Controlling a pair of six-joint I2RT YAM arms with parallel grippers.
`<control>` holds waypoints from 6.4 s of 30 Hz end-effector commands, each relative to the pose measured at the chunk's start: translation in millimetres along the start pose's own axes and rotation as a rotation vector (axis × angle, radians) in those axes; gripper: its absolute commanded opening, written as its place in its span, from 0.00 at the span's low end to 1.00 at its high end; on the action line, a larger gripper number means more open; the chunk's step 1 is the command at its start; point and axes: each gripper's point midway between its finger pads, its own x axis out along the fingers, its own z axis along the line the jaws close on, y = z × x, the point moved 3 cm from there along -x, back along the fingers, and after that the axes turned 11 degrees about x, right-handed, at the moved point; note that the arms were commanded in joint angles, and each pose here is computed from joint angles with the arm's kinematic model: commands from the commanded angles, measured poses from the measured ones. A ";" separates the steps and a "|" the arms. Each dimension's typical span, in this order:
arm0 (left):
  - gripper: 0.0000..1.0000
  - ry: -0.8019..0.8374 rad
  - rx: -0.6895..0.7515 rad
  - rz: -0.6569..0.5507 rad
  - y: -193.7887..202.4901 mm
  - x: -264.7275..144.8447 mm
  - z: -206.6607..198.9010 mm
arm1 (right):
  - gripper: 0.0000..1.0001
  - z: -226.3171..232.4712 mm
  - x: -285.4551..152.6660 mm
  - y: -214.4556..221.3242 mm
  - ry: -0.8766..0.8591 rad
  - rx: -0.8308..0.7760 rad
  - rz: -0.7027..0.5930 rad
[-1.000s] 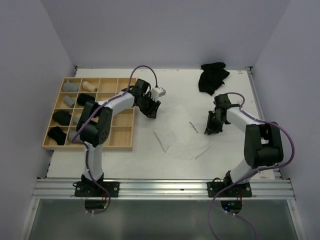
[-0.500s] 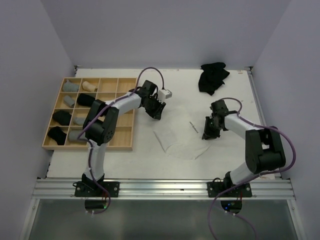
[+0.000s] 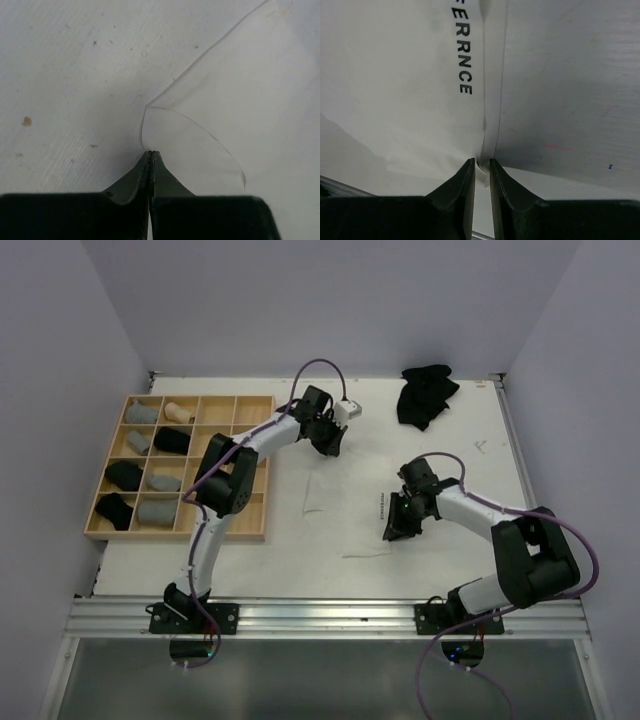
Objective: Roll the underwear
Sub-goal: Flatten the underwear, then fold the underwear
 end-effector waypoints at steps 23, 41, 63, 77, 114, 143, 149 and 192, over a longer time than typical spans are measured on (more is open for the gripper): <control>0.35 0.229 -0.105 -0.168 41.2 -119.3 -39.1 | 0.24 109.3 -13.6 -93.1 -0.271 -0.055 -0.280; 0.02 -0.077 -0.037 0.176 93.1 -70.8 -44.8 | 0.14 69.2 27.6 -89.1 -0.047 -0.024 -0.211; 0.01 -0.030 0.023 0.049 51.5 -96.9 -66.2 | 0.11 105.8 -7.3 -98.1 -0.189 -0.075 -0.244; 0.00 -0.003 -0.100 0.170 101.3 -48.6 -63.1 | 0.09 74.6 40.4 -83.9 -0.088 -0.078 -0.144; 0.44 -0.022 0.065 -0.070 -7.7 -50.1 11.6 | 0.42 89.5 12.5 -228.4 -0.102 -0.305 -0.324; 0.47 -0.003 0.080 0.005 12.9 -14.1 7.5 | 0.22 68.4 47.1 -212.8 -0.019 -0.451 -0.199; 0.42 0.035 0.075 0.027 20.2 1.8 -4.8 | 0.10 75.5 40.4 -215.2 -0.044 -0.451 -0.217; 0.00 0.077 0.213 -0.218 -10.2 -90.1 -55.9 | 0.00 109.8 -68.5 -167.8 -0.217 -0.477 -0.342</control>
